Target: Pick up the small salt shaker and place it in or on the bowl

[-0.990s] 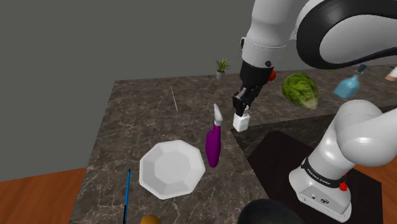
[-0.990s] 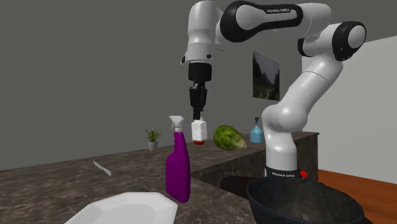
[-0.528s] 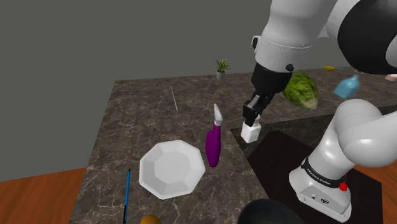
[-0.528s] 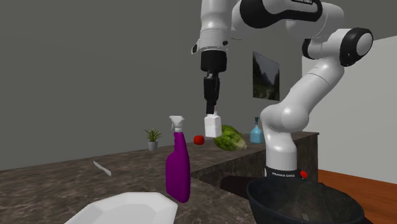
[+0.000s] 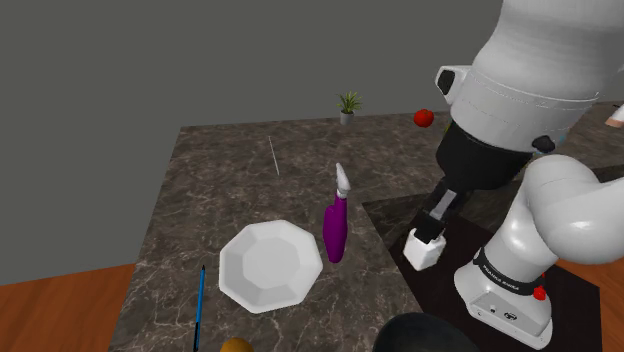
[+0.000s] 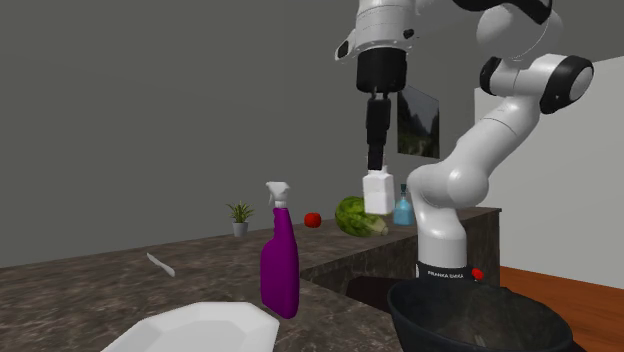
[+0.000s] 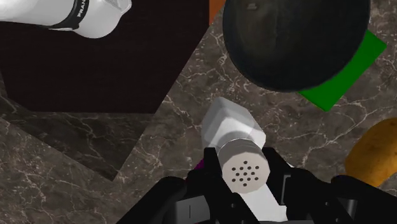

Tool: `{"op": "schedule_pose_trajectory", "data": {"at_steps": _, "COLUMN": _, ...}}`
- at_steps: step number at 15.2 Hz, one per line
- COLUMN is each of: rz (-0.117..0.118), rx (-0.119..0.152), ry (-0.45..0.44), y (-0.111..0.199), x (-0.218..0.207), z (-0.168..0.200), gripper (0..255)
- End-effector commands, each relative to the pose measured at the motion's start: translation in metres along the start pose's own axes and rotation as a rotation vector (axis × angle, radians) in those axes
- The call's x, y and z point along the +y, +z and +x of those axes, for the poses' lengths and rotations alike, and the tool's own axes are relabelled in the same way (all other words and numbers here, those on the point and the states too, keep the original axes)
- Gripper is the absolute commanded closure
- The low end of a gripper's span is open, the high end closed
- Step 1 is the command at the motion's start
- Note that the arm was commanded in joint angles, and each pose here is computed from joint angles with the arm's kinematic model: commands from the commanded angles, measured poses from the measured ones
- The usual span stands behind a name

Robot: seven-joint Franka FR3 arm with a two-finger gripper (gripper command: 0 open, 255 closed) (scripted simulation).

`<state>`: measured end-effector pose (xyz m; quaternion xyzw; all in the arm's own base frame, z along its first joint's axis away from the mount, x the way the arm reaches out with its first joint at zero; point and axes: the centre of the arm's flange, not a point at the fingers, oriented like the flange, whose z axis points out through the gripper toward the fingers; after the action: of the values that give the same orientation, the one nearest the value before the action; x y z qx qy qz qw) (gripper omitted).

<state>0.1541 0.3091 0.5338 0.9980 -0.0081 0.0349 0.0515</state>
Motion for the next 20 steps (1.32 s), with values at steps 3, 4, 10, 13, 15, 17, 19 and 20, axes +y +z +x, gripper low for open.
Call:
{"op": "schedule_pose_trajectory", "data": {"at_steps": 3, "rz": 0.000, "rx": -0.001, "ry": 0.001, "y": -0.012, "x": -0.031, "z": -0.043, "gripper": 255}}
{"op": "schedule_pose_trajectory", "data": {"at_steps": 4, "rz": 0.000, "rx": -0.001, "ry": 0.001, "y": -0.015, "x": -0.039, "z": -0.053, "gripper": 255}}
{"op": "schedule_pose_trajectory", "data": {"at_steps": 10, "rz": 0.000, "rx": -0.001, "ry": 0.001, "y": -0.027, "x": -0.080, "z": -0.107, "gripper": 255}}
{"op": "schedule_pose_trajectory", "data": {"at_steps": 13, "rz": 0.000, "rx": -0.001, "ry": 0.001, "y": -0.012, "x": -0.082, "z": -0.108, "gripper": 255}}
{"op": "schedule_pose_trajectory", "data": {"at_steps": 15, "rz": 0.000, "rx": -0.001, "ry": 0.001, "y": -0.001, "x": -0.083, "z": -0.109, "gripper": 255}}
{"op": "schedule_pose_trajectory", "data": {"at_steps": 17, "rz": 0.000, "rx": -0.001, "ry": 0.001, "y": 0.009, "x": -0.084, "z": -0.110, "gripper": 255}}
{"op": "schedule_pose_trajectory", "data": {"at_steps": 19, "rz": 0.000, "rx": -0.001, "ry": 0.001, "y": 0.020, "x": -0.085, "z": -0.111, "gripper": 255}}
{"op": "schedule_pose_trajectory", "data": {"at_steps": 20, "rz": 0.000, "rx": -0.001, "ry": 0.001, "y": 0.025, "x": -0.086, "z": -0.111, "gripper": 255}}
